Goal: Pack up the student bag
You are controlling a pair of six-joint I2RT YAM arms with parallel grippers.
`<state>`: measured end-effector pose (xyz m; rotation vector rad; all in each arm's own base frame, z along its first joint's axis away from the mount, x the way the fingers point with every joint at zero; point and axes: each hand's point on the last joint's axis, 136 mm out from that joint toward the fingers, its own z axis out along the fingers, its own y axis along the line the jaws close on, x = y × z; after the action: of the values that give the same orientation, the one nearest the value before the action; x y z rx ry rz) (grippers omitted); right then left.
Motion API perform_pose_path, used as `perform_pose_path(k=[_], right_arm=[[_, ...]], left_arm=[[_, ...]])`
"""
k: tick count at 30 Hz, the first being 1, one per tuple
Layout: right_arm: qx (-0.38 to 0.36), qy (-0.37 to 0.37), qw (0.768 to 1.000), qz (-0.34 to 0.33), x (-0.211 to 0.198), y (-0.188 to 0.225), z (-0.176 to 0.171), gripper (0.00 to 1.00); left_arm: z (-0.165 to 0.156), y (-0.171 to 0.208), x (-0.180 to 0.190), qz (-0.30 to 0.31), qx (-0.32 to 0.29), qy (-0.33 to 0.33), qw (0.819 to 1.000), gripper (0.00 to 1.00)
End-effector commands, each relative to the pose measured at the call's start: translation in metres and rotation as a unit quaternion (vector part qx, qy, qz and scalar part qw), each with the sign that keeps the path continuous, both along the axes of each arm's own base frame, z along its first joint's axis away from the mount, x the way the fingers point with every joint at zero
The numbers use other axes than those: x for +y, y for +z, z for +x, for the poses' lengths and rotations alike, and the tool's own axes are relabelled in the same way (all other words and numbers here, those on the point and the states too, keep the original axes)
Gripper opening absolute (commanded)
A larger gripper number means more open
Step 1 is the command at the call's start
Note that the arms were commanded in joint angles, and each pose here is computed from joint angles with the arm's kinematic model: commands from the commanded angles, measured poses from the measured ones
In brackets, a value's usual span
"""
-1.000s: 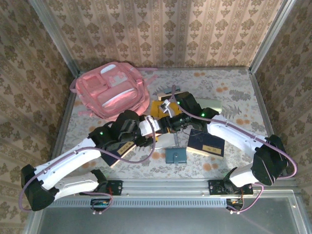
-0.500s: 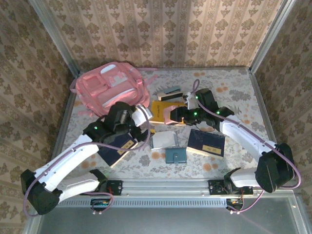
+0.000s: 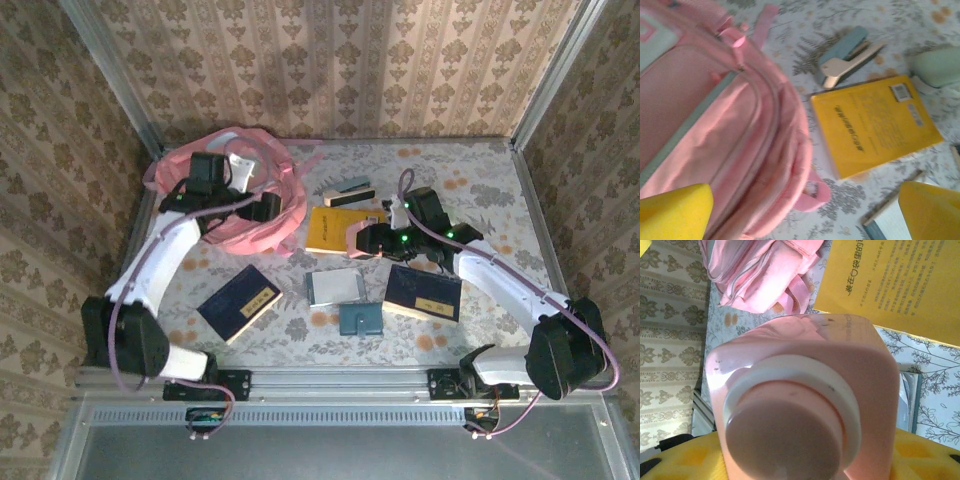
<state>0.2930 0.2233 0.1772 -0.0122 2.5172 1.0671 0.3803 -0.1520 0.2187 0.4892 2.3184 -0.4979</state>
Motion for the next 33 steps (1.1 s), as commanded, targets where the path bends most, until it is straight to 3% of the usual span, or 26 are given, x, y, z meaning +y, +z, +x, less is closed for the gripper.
perform_pose_path(k=[1,3,6,9,14,29,33], right_arm=[[-0.037,0.014,0.999,0.011,0.0,0.014,-0.003,0.22],[-0.045,0.025,0.998,0.028,0.004,0.019,-0.007,0.22],[-0.041,0.038,0.998,0.038,0.008,0.021,-0.01,0.22],[-0.044,0.045,0.997,0.04,0.009,0.023,-0.013,0.22],[-0.041,0.051,0.997,0.047,0.012,0.022,-0.012,0.22],[-0.041,0.074,0.994,0.068,0.023,0.026,-0.019,0.22],[-0.04,0.078,0.994,0.065,0.024,0.025,-0.022,0.22]], left_arm=[[0.021,-0.017,0.025,0.046,0.034,0.032,0.998,0.93],[0.037,-0.037,0.042,0.099,0.056,0.039,0.993,0.91],[0.056,-0.058,0.056,0.087,0.099,0.042,0.99,0.85],[0.069,-0.062,0.058,0.069,0.095,0.032,0.993,0.82],[0.078,-0.068,0.038,0.041,0.083,-0.03,0.995,0.79],[0.095,-0.1,0.051,0.062,0.098,-0.023,0.993,0.77],[0.096,-0.101,0.043,0.038,0.106,-0.03,0.993,0.65]])
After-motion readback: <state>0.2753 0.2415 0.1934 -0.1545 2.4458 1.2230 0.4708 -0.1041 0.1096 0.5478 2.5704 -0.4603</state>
